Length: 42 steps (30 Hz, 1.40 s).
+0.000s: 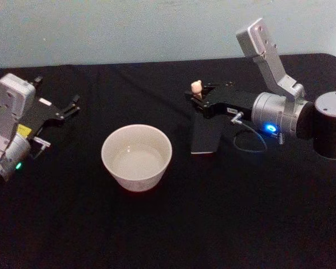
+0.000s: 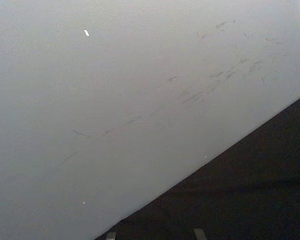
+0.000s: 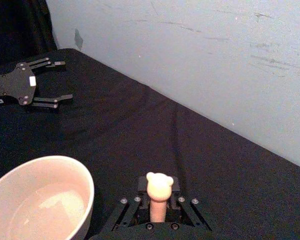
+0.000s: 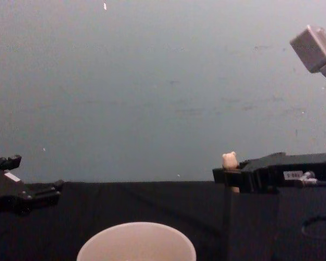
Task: Pick up the stirring spoon with one hand, stir inside the cup, then place it back in its original position.
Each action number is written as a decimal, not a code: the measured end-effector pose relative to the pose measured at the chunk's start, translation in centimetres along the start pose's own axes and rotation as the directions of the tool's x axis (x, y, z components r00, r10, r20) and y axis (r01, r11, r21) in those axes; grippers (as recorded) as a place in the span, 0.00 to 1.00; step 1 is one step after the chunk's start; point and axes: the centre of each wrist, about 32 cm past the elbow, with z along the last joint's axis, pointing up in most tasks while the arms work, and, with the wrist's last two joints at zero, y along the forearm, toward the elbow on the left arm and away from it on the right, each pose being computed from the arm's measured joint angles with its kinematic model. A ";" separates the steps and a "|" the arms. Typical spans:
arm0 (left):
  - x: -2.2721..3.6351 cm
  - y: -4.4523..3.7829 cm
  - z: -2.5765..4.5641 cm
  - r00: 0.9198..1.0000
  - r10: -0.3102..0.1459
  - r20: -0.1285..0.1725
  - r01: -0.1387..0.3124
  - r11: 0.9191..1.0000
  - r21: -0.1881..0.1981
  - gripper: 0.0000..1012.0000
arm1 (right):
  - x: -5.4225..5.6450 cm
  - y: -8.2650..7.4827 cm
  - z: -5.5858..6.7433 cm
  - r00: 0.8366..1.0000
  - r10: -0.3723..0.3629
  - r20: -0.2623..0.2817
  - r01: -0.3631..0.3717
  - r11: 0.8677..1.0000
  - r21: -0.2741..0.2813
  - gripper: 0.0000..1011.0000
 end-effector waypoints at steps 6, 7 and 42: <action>0.00 0.00 0.00 1.000 0.000 0.000 0.000 1.000 0.000 0.99 | 0.0 0.0 0.0 1.000 0.000 0.000 0.000 1.000 0.000 0.17; 0.00 0.00 0.00 1.000 0.000 0.000 0.000 1.000 0.000 0.99 | 0.0 0.0 0.0 1.000 0.000 0.000 0.000 1.000 0.000 0.17; 0.00 0.00 0.00 1.000 0.000 0.000 0.000 1.000 0.000 0.99 | -1.4 -2.9 1.6 0.996 -0.085 0.012 0.080 0.971 0.225 0.17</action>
